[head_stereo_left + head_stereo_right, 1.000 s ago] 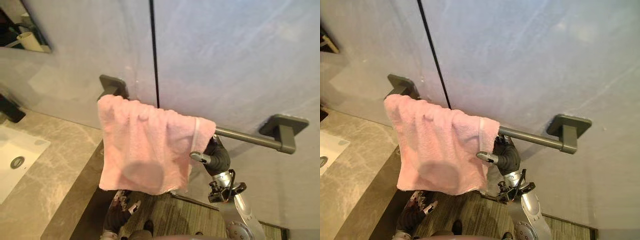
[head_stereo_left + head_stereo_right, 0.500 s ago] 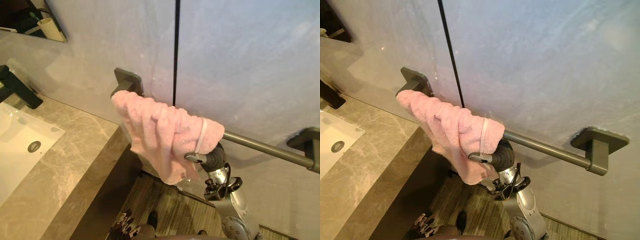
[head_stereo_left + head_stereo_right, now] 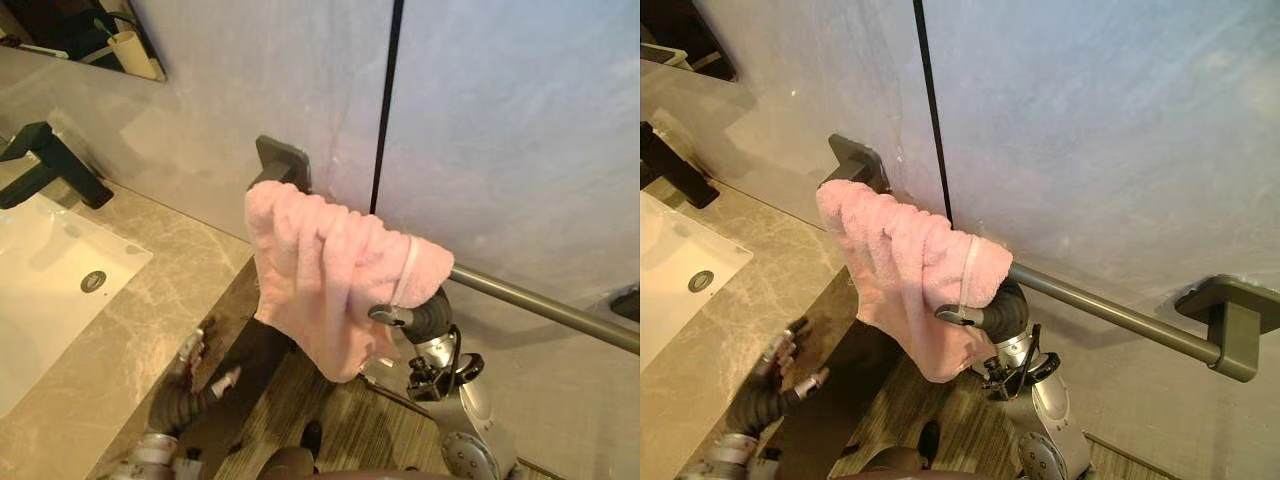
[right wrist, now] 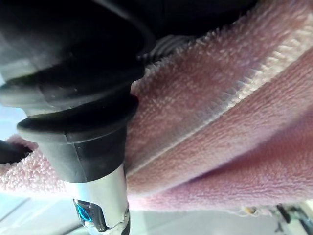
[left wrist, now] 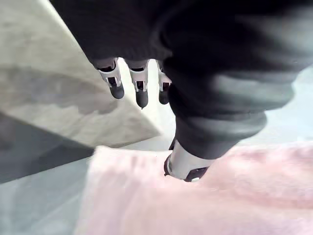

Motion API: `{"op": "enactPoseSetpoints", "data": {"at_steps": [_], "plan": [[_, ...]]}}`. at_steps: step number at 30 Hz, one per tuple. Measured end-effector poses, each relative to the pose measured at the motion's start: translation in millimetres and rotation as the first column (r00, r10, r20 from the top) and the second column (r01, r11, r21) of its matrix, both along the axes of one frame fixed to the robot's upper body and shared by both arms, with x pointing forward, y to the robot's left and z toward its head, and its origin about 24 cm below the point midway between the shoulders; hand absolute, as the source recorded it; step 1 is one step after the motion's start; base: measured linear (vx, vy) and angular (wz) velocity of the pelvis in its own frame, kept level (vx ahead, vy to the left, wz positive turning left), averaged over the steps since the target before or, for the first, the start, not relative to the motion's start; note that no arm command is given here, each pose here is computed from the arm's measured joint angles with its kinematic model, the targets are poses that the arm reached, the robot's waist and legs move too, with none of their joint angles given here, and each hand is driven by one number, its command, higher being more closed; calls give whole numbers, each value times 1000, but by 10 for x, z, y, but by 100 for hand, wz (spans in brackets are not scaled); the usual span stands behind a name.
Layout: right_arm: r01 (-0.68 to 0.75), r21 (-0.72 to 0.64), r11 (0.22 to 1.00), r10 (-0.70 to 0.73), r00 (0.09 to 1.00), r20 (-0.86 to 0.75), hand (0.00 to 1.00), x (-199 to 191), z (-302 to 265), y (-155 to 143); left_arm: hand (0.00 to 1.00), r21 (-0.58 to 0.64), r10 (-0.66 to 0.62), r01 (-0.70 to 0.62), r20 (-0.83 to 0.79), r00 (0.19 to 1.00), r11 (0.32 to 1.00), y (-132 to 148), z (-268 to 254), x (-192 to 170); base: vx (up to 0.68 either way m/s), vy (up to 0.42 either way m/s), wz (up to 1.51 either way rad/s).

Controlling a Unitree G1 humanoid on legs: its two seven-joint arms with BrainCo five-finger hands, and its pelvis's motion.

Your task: Organize washtable

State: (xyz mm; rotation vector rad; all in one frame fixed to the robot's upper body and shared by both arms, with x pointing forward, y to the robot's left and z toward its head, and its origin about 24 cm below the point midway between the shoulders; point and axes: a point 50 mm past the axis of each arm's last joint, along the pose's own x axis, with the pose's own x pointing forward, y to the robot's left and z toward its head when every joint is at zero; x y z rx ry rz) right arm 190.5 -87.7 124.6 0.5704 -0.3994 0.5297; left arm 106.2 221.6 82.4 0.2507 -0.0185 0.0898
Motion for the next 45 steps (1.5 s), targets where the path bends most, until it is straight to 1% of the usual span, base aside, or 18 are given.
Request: {"op": "enactPoseSetpoints", "data": {"at_steps": [3, 5, 9, 11, 13, 17, 20, 24, 30, 31, 34, 37, 39, 45], "plan": [[2, -23, 1000, -2, 1000, -12, 0, 42, -55, 26, 0, 25, 120, -126, 166, 979, 992, 123, 228, 68, 3, -3, 2], [-1, -33, 999, 0, 1000, -19, 0, 73, -92, 37, 0, 40, 177, -192, 240, 954, 981, 175, 313, 104, -2, -14, 4], [2, -30, 1000, -3, 999, -50, 0, 120, -168, 54, 0, 66, 258, -291, 303, 917, 955, 265, 388, 122, -12, -4, 1], [5, -34, 999, -7, 999, -54, 0, 132, -186, 41, 0, 70, 266, -300, 309, 913, 951, 275, 393, 128, -24, -6, -4], [8, -37, 999, -11, 997, -71, 0, 154, -227, 42, 0, 99, 270, -312, 303, 914, 945, 287, 383, 131, -21, -3, -5], [2, -45, 999, -6, 996, -93, 0, 168, -260, 51, 0, 97, 284, -326, 307, 908, 940, 336, 366, 175, -28, -3, -10], [-13, -70, 997, 7, 995, -96, 0, 184, -299, 68, 0, 91, 270, -308, 292, 917, 947, 340, 333, 221, -7, 3, -12], [-27, -91, 995, 20, 996, -82, 0, 179, -296, 88, 0, 91, 215, -249, 283, 935, 964, 333, 342, 247, 3, 14, -13], [-45, -101, 994, 37, 996, -82, 0, 224, -309, 126, 0, 1, 117, -122, 284, 952, 993, 332, 376, 286, -13, 14, -8], [-45, -102, 994, 37, 996, -83, 0, 226, -312, 126, 0, 1, 101, -106, 282, 954, 994, 333, 382, 288, -25, 13, -6], [-46, -107, 993, 37, 996, -82, 0, 231, -313, 122, 0, -58, 2, 14, 273, 962, 998, 323, 401, 318, 0, 0, 0], [-51, -117, 992, 42, 995, -85, 0, 236, -325, 122, 0, -73, -138, 161, 258, 956, 984, 267, 441, 371, -3, 4, -3], [-62, -136, 989, 49, 994, -97, 0, 234, -365, 118, 0, -101, -265, 292, 222, 938, 951, 214, 435, 372, -5, 13, -11], [-84, -164, 983, 63, 990, -125, 0, 225, -444, 124, 0, -131, -360, 377, 138, 923, 917, 227, 335, 383, 5, 5, -5]]}}
